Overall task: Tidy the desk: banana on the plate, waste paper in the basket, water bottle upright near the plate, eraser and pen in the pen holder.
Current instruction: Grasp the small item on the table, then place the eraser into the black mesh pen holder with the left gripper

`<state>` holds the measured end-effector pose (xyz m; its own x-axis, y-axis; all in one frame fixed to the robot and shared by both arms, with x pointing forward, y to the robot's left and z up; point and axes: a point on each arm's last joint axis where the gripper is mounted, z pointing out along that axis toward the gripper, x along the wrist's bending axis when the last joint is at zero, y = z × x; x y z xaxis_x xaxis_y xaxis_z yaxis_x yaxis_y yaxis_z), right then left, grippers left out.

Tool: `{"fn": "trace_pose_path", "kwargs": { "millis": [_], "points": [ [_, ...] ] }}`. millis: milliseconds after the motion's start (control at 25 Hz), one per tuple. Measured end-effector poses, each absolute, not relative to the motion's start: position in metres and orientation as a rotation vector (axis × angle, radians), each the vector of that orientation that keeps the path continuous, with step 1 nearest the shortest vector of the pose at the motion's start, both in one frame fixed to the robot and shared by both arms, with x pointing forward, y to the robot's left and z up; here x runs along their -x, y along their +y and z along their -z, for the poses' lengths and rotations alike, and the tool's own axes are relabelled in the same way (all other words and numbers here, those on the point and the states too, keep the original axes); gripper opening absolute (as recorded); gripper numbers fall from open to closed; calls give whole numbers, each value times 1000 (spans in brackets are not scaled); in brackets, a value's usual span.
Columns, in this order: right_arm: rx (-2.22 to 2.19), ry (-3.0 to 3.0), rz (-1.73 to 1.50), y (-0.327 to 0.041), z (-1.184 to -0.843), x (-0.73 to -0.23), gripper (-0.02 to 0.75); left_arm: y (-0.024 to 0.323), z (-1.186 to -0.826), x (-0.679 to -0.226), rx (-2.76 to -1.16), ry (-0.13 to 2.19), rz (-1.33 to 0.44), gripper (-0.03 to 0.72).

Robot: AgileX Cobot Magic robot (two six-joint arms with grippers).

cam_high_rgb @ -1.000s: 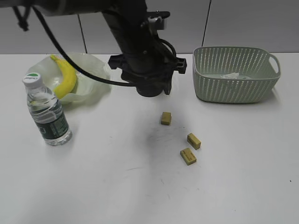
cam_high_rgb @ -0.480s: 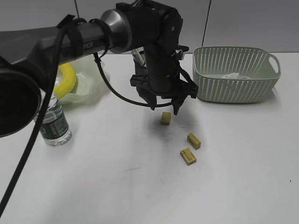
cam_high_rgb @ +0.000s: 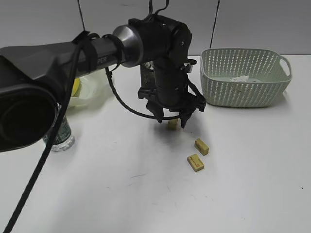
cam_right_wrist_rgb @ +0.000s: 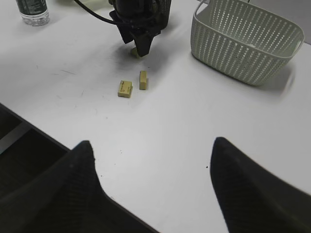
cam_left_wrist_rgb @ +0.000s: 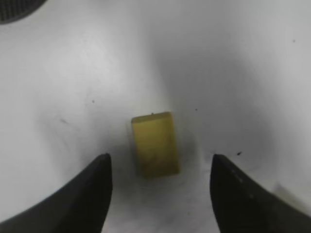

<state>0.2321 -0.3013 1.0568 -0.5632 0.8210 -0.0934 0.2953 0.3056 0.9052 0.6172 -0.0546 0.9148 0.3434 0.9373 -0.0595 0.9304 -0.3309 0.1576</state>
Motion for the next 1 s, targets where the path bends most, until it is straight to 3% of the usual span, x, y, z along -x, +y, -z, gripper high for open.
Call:
{"fn": "trace_pose_path", "kwargs": {
  "millis": [240,440,480,1000],
  "points": [
    [-987,2019,-1227,-301,-1057,-232,582,-55,-898,-617,-2459,1733,-40,441],
    [-987,2019,-1227,-301,-1057,-232,582,-54,-897,-618,-2465,1735,-55,198],
    [-987,2019,-1227,-301,-1057,-232,582,-54,-897,-618,-2465,1735,-57,179],
    [-987,2019,-1227,-301,-1057,-232,582,-53,-906,-619,-2455,1722,-78,180]
  ]
}}
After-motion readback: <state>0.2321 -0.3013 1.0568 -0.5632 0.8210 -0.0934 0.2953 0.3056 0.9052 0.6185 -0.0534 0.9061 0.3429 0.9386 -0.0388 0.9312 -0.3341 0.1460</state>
